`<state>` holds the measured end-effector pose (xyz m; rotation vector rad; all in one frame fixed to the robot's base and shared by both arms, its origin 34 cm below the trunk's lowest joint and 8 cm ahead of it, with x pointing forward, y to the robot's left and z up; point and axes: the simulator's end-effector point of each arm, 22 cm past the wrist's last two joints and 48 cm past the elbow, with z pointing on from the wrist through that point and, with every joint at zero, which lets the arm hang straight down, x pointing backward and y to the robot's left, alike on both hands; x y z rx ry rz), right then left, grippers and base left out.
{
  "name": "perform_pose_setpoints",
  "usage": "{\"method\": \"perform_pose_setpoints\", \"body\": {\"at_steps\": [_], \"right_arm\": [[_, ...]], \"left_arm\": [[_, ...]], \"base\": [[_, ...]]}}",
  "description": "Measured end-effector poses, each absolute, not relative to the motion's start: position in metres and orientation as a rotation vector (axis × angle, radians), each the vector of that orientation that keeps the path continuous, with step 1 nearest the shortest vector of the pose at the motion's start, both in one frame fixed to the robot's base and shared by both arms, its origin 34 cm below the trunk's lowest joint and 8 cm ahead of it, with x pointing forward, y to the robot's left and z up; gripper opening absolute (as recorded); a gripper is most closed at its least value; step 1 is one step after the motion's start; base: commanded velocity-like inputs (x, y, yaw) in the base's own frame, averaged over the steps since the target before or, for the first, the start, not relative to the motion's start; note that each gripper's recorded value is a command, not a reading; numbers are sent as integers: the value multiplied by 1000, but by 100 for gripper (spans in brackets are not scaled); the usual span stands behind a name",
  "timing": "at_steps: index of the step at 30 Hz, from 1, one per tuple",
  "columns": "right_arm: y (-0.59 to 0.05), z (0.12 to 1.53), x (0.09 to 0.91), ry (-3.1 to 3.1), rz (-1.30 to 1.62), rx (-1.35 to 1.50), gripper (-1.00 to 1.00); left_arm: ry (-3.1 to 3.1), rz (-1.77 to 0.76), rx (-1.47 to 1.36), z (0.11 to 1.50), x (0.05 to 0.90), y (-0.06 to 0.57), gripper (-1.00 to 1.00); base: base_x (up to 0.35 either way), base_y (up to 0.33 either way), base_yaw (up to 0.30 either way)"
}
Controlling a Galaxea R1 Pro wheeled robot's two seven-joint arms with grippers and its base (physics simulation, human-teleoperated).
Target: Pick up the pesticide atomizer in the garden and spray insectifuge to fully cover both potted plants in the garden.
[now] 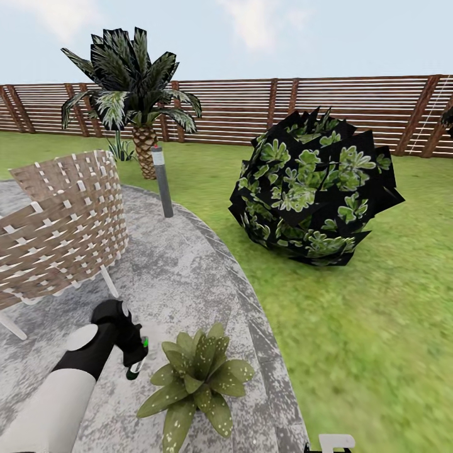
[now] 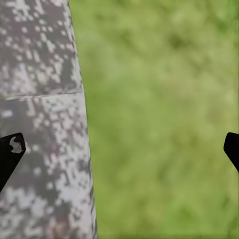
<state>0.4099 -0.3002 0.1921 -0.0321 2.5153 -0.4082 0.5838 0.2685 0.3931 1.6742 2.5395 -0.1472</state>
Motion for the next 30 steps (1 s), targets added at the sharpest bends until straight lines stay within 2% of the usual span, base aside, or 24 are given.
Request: {"method": "perform_pose_setpoints", "body": {"at_steps": [7,17,21,30], "right_arm": [[-300,192,410,2515,-408,-31,100],[-300,192,410,2515,-408,-31,100],[-300,192,410,2515,-408,-31,100],[-301,192,410,2514,-409,-32,100]], "left_arm": [[2524,-176,1678,391,582,256,-100],[2598,-177,1672,369,551,282,-100],[2631,-142,1489,371,565,302,-100],[2716,-230,1145,370,561,333,-100]], "base": [[0,0,36],[0,0,266],[0,0,245],[0,0,18]]}}
